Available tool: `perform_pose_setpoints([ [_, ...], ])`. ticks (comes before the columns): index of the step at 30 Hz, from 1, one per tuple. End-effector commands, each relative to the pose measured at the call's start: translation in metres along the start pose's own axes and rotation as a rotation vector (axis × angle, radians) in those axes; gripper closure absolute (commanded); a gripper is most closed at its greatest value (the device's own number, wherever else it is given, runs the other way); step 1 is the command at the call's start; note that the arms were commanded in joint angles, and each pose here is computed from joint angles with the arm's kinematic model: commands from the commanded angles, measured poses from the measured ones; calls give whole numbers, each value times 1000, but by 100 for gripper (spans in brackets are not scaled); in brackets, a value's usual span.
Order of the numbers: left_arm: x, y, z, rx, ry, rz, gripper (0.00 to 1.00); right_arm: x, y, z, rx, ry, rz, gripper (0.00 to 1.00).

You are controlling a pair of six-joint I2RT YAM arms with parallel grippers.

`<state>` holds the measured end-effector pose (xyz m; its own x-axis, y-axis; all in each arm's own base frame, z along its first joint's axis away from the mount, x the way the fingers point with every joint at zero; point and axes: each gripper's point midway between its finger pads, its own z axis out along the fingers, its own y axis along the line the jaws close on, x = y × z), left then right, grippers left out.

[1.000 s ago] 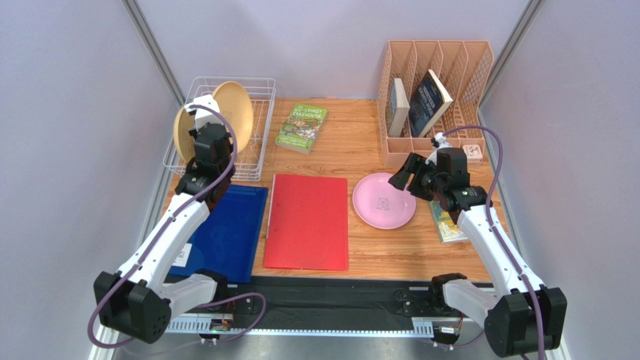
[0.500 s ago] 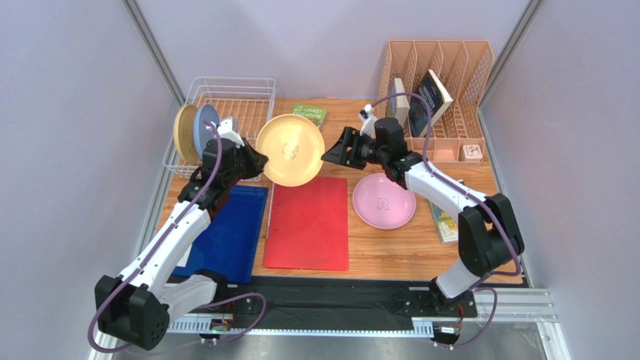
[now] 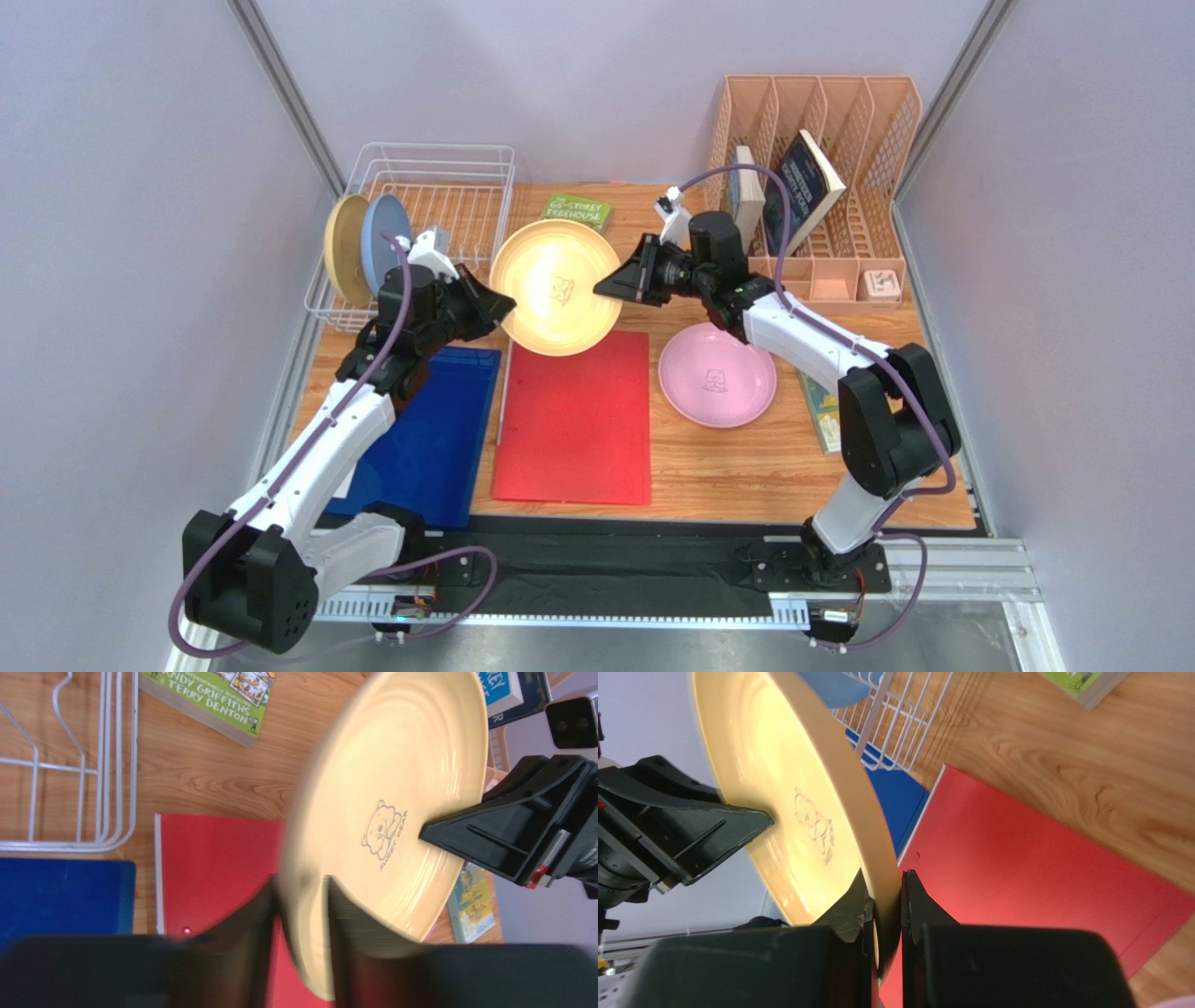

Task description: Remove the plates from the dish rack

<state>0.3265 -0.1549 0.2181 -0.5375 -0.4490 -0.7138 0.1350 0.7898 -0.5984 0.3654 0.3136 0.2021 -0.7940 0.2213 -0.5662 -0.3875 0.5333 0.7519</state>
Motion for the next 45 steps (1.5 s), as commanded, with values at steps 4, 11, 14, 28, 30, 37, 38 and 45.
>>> perform_pose_setpoints([
  [4,-44,14,-37,-155,-193,148,8,-2,-87,-96,325,-137,123,100],
  [11,-79,51,-76,-393,-367,290,7,47,-152,-193,681,-159,245,96],
  [14,-90,58,-87,-452,-410,331,6,63,-158,-208,727,-164,251,94],
  [28,-96,72,-84,-544,-407,396,6,91,-190,-203,769,-105,318,89],
  [30,-97,79,-82,-584,-402,422,5,93,-191,-196,740,-89,330,84],
  [37,-102,87,-76,-635,-405,439,1,95,-196,-186,713,-60,350,49],
  [38,-102,87,-76,-638,-407,439,0,96,-196,-188,721,-53,353,41],
  [45,-113,105,-73,-694,-402,421,0,81,-193,-219,867,-102,287,32],
])
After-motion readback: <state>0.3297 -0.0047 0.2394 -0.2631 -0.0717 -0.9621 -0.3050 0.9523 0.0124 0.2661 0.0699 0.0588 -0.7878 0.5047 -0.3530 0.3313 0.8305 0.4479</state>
